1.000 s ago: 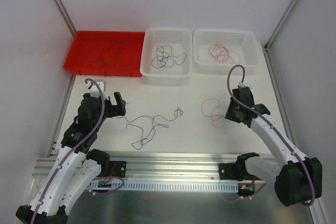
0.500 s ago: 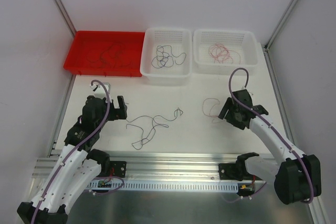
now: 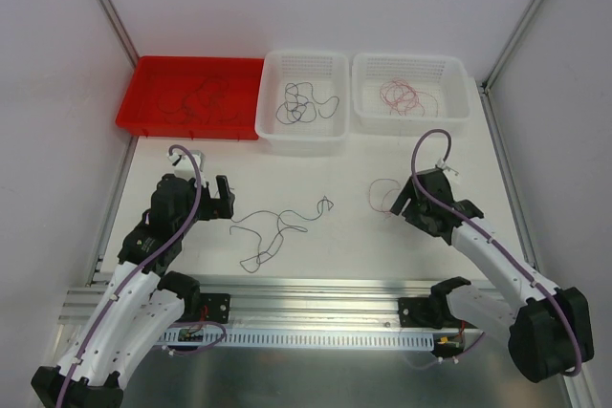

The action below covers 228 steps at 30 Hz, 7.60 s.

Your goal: Untangle the cables

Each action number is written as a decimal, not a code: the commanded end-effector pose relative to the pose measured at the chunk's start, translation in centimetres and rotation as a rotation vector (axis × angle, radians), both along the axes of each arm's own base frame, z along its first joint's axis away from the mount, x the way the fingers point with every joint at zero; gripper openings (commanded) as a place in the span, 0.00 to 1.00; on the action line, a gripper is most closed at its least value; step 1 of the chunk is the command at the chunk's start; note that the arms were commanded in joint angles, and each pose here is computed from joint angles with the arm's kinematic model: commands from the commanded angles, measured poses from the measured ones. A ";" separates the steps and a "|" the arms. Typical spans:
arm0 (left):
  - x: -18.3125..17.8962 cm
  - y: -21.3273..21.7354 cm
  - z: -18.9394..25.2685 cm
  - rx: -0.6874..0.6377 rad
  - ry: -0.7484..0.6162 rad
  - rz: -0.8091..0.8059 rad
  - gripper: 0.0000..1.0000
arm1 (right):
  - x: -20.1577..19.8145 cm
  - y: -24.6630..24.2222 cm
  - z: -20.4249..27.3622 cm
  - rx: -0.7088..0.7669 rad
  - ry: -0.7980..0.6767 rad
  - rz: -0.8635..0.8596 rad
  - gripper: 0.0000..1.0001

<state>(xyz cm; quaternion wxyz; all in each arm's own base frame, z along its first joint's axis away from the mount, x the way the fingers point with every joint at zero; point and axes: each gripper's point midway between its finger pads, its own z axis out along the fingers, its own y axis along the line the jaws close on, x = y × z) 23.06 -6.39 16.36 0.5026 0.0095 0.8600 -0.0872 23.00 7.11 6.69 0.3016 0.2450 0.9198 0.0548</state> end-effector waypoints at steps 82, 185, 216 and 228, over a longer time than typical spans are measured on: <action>0.5 -1.3 -1.7 -0.006 0.068 -0.072 0.99 | 33.9 -1.7 34.0 -0.595 -0.802 0.199 0.02; -1.1 -14.2 1.2 -0.428 0.000 -0.482 0.99 | -0.8 17.1 29.7 -0.120 -0.639 0.980 0.01; 0.1 -28.7 1.7 -0.305 -0.621 -0.655 0.89 | -2.6 18.3 34.8 0.283 -0.713 0.772 0.01; 1.1 -30.3 2.1 -0.376 -0.613 -0.618 0.31 | -2.9 18.2 34.7 0.320 -0.718 0.754 0.01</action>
